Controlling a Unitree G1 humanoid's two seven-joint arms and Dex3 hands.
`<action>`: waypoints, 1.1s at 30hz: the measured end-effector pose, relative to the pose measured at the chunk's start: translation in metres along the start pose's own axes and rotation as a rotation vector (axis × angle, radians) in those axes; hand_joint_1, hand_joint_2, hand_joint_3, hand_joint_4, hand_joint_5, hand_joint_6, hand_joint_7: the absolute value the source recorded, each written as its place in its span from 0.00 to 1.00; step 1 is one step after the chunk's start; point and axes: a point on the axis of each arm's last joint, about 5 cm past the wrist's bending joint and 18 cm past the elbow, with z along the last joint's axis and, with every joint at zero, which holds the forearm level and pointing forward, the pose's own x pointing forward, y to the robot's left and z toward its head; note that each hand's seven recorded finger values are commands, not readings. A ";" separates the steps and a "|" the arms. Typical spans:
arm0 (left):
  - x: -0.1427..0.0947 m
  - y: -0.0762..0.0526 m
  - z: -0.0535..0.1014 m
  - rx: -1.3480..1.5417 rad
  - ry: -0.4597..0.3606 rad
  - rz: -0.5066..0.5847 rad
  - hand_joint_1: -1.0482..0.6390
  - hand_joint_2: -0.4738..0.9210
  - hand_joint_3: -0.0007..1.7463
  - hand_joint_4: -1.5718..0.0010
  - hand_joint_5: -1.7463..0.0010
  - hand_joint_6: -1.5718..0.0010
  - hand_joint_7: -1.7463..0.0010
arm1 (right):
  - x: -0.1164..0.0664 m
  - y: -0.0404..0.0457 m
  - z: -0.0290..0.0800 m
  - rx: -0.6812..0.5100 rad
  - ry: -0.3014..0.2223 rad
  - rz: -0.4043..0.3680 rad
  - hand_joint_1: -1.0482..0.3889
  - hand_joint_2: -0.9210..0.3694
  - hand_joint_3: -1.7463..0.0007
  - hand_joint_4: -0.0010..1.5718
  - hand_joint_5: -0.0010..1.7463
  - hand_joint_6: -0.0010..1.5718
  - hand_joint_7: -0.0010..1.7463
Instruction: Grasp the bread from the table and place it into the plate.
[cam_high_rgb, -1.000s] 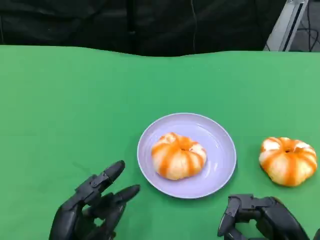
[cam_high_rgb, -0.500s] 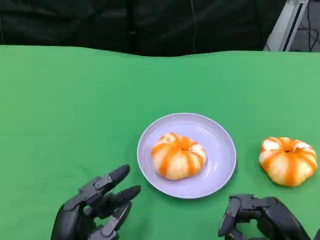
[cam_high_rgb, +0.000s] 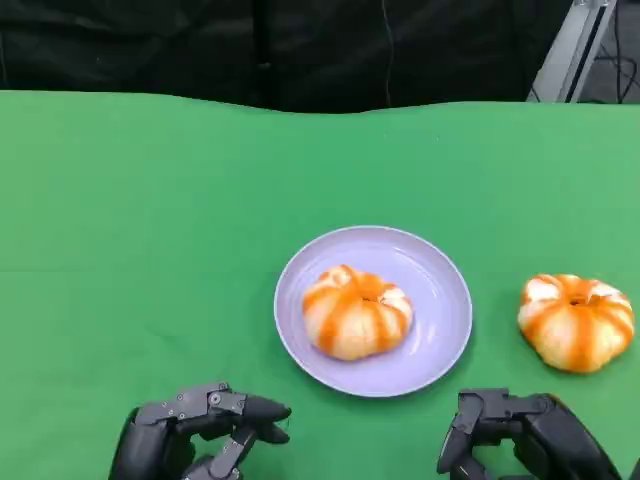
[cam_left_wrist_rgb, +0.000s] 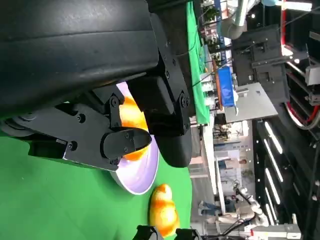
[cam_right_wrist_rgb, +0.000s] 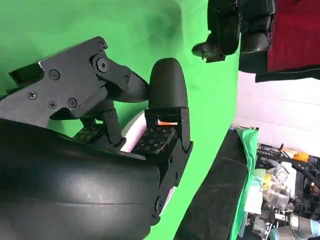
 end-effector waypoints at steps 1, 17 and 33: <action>0.000 0.000 0.000 0.000 0.000 -0.004 0.55 0.79 0.57 0.49 0.07 0.50 0.22 | 0.000 0.0000 0.000 0.000 0.000 0.000 0.66 0.21 0.48 0.53 0.83 0.54 0.67; 0.004 -0.006 -0.003 -0.010 0.011 -0.049 0.54 0.75 0.64 0.50 0.04 0.50 0.19 | -0.003 -0.0019 0.001 -0.004 0.004 -0.001 0.66 0.21 0.48 0.54 0.83 0.55 0.67; 0.004 -0.014 -0.003 -0.026 0.025 -0.073 0.54 0.73 0.65 0.49 0.06 0.47 0.22 | -0.008 -0.0039 0.002 0.013 0.018 0.003 0.66 0.20 0.50 0.54 0.83 0.55 0.67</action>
